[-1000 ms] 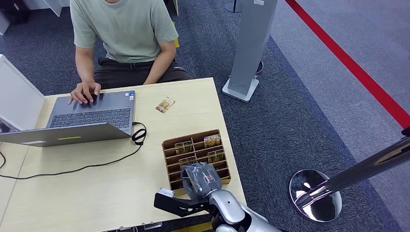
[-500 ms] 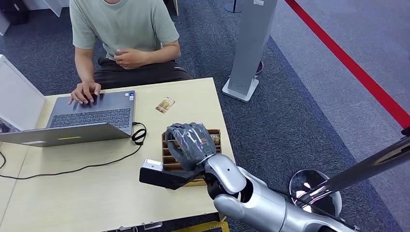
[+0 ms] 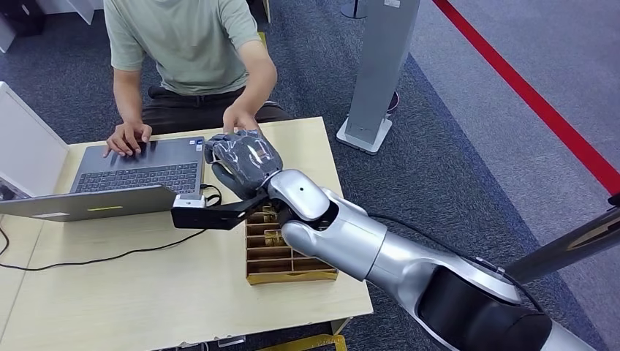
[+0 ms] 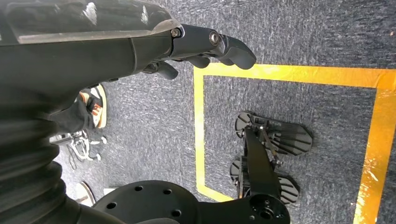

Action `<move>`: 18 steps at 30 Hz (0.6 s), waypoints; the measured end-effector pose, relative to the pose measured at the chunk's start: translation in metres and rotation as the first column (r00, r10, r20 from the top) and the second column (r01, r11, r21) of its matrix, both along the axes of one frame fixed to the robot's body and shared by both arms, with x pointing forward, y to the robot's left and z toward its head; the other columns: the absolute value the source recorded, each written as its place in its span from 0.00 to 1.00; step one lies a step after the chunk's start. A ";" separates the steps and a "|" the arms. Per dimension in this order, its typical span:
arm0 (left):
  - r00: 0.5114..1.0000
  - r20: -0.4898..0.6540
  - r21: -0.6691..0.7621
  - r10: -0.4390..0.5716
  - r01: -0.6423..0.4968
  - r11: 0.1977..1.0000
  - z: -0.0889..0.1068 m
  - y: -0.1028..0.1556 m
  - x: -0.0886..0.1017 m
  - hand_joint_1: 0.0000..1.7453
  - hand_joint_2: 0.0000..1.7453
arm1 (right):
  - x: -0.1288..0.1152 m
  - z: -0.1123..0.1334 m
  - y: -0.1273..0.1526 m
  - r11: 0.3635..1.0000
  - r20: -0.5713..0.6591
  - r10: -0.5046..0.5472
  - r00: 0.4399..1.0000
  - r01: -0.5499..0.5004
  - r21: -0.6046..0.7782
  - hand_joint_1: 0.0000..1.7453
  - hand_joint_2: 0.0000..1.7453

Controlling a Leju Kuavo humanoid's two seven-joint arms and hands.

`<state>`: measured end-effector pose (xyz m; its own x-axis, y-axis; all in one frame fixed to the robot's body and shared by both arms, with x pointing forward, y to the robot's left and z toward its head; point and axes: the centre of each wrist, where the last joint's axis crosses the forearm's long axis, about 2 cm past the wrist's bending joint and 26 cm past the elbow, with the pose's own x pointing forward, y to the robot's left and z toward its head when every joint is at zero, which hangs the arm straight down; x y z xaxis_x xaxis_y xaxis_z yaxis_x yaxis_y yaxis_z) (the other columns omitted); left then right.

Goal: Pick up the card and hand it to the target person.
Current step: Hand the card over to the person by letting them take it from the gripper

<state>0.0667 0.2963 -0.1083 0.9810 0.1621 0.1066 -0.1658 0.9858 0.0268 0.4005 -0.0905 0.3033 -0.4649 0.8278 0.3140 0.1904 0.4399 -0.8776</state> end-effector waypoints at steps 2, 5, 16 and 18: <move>1.000 -0.008 0.001 0.000 0.000 1.000 0.000 0.000 0.000 0.00 1.00 | 0.008 -0.006 0.004 1.000 -0.033 -0.011 0.999 0.010 -0.024 0.86 1.00; 1.000 -0.024 0.005 0.007 -0.007 1.000 0.000 0.002 -0.001 0.00 1.00 | 0.015 -0.016 0.008 0.998 -0.073 -0.028 0.997 0.025 -0.053 0.86 1.00; 1.000 -0.023 0.003 0.015 -0.015 1.000 0.000 0.006 -0.002 0.00 1.00 | 0.022 -0.041 0.014 0.991 -0.161 -0.066 0.985 0.047 -0.123 0.00 1.00; 1.000 -0.017 0.011 0.022 -0.021 1.000 0.000 0.006 -0.002 0.00 1.00 | 0.022 -0.044 0.015 0.990 -0.168 -0.068 0.983 0.047 -0.130 0.00 1.00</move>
